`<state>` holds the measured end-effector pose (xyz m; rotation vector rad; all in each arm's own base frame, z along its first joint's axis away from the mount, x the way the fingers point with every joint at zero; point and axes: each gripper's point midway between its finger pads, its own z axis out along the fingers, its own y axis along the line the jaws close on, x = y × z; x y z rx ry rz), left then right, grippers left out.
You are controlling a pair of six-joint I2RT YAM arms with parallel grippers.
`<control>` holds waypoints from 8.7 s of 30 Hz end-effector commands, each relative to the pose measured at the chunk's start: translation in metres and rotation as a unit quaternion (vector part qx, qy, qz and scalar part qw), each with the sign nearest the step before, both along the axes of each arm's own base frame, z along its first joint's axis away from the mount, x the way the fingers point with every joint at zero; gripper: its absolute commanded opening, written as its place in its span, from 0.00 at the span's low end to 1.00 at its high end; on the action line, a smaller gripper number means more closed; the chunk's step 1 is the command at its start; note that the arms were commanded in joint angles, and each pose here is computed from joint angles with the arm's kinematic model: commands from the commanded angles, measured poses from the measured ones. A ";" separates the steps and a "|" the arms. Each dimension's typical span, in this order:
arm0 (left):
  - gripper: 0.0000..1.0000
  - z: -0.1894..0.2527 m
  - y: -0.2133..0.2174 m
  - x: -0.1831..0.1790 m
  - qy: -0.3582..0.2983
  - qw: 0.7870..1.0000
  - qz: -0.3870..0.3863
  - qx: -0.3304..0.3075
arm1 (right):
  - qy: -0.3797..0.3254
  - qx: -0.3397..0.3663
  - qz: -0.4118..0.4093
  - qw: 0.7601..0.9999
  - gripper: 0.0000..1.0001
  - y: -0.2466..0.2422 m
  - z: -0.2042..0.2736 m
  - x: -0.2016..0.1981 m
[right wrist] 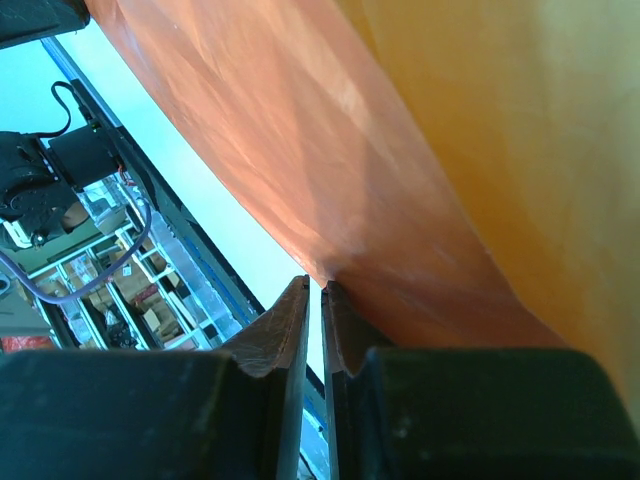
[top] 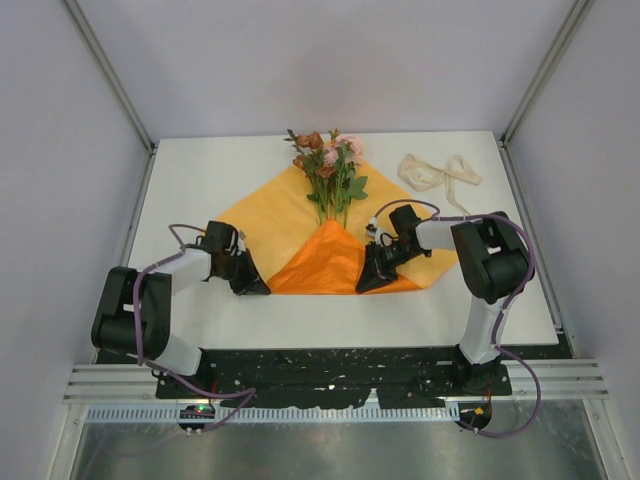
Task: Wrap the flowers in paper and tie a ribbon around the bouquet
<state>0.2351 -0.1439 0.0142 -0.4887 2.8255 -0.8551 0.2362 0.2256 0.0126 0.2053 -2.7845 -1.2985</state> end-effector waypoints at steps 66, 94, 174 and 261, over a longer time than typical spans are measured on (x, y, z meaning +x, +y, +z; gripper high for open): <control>0.00 -0.017 -0.194 0.016 -0.024 0.978 -0.202 -0.037 | -0.036 -0.116 -0.146 0.982 0.81 -0.187 0.047 0.034; 0.00 -0.016 -0.194 0.021 -0.037 0.978 -0.201 -0.036 | -0.087 0.120 -0.413 0.899 0.81 -0.205 0.053 0.129; 0.00 -0.037 -0.186 0.026 -0.013 0.980 -0.193 -0.040 | -0.100 0.301 -0.271 0.909 0.05 0.073 0.176 0.169; 0.56 0.047 -0.036 0.056 -0.115 0.986 -0.115 -0.042 | -0.064 0.106 -0.086 0.989 0.05 0.057 0.097 0.053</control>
